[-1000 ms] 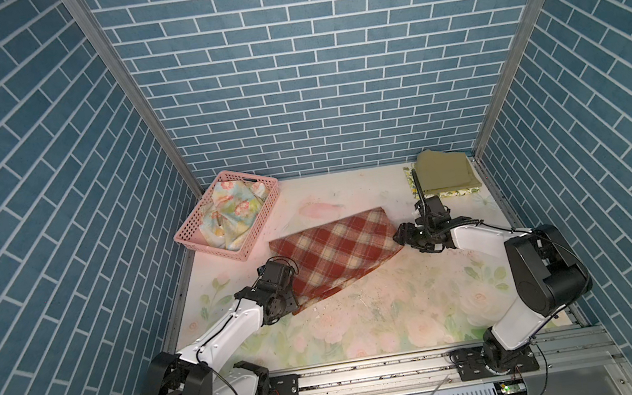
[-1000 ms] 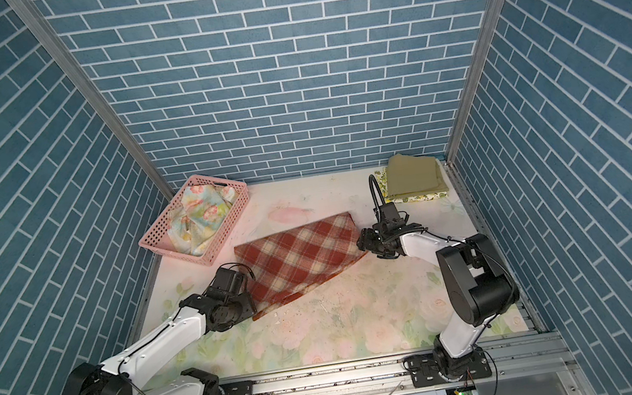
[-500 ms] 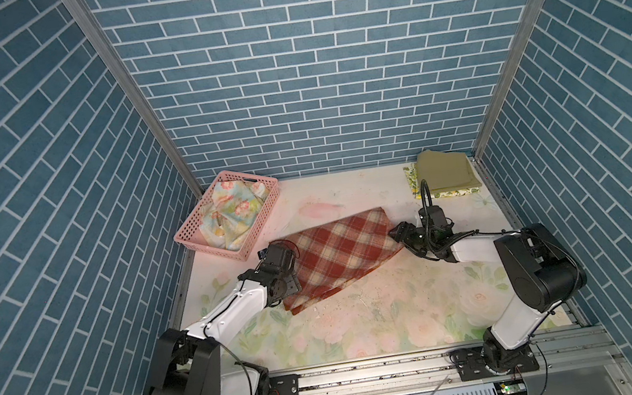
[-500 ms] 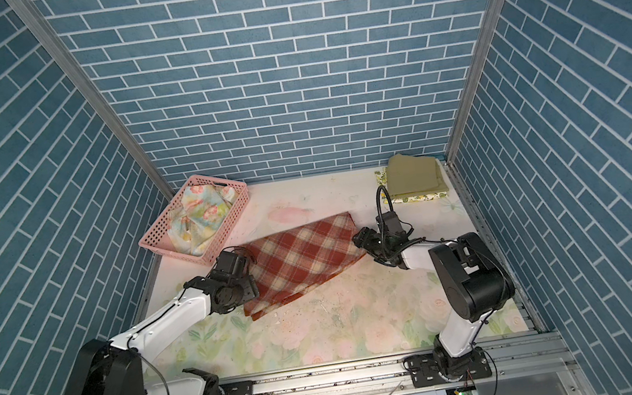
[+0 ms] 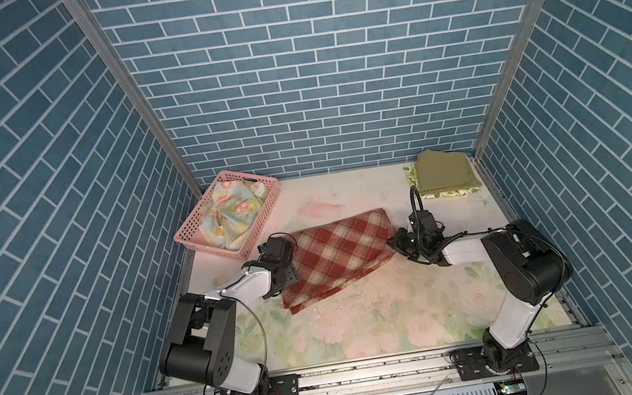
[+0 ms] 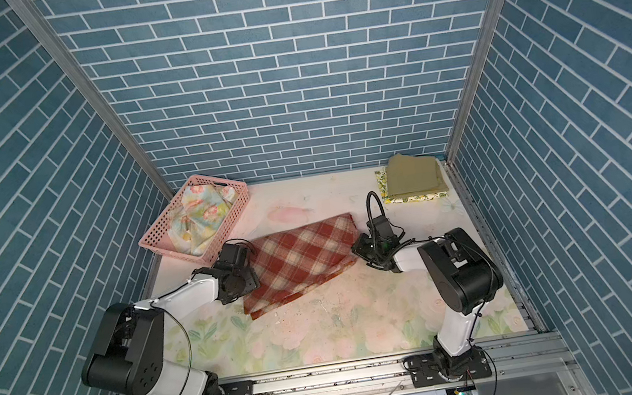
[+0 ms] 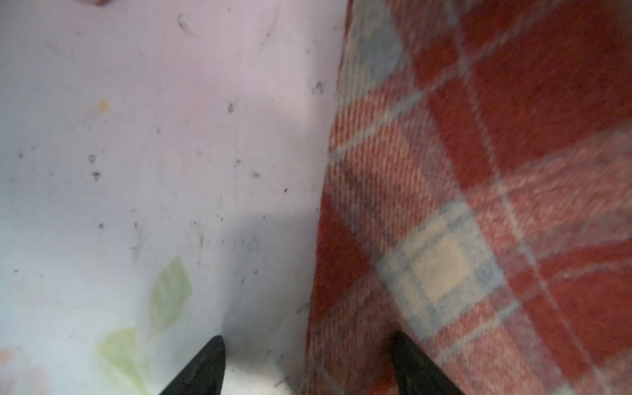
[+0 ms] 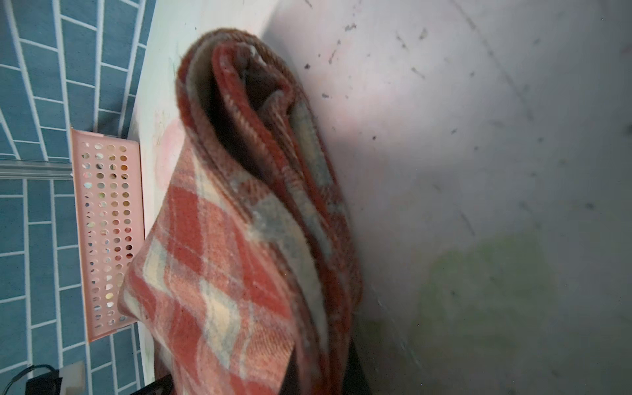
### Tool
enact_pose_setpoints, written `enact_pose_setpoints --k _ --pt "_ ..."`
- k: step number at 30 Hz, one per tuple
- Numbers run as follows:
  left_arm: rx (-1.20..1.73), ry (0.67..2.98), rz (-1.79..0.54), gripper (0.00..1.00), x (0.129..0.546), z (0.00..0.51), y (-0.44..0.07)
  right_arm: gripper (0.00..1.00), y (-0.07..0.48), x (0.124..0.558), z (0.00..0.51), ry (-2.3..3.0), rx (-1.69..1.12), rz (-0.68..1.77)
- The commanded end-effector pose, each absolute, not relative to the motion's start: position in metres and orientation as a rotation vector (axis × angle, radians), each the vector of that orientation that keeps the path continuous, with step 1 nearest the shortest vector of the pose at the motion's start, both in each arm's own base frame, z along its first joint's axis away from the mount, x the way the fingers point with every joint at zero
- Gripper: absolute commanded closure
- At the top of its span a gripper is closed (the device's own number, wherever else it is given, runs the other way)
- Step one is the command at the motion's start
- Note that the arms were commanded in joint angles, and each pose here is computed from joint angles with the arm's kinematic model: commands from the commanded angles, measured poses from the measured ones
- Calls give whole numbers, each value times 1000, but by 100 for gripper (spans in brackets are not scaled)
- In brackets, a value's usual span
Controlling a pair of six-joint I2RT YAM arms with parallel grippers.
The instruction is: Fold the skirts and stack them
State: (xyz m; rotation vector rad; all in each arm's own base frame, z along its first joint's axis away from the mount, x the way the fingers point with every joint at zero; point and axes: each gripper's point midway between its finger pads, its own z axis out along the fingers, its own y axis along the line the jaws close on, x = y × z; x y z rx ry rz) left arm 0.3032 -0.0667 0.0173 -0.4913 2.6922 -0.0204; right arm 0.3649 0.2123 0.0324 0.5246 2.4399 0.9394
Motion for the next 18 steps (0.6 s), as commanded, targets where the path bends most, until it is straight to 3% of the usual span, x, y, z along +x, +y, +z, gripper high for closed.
enact_pose_setpoints --k 1,13,18 --pt "-463 2771 -93 24 300 -3 -79 100 197 359 34 2450 503 811" --pt "-245 2799 -268 30 306 -15 -144 100 127 345 107 2321 370 355" --pt "-216 2808 -371 32 307 -24 -169 100 128 344 141 2278 225 280"
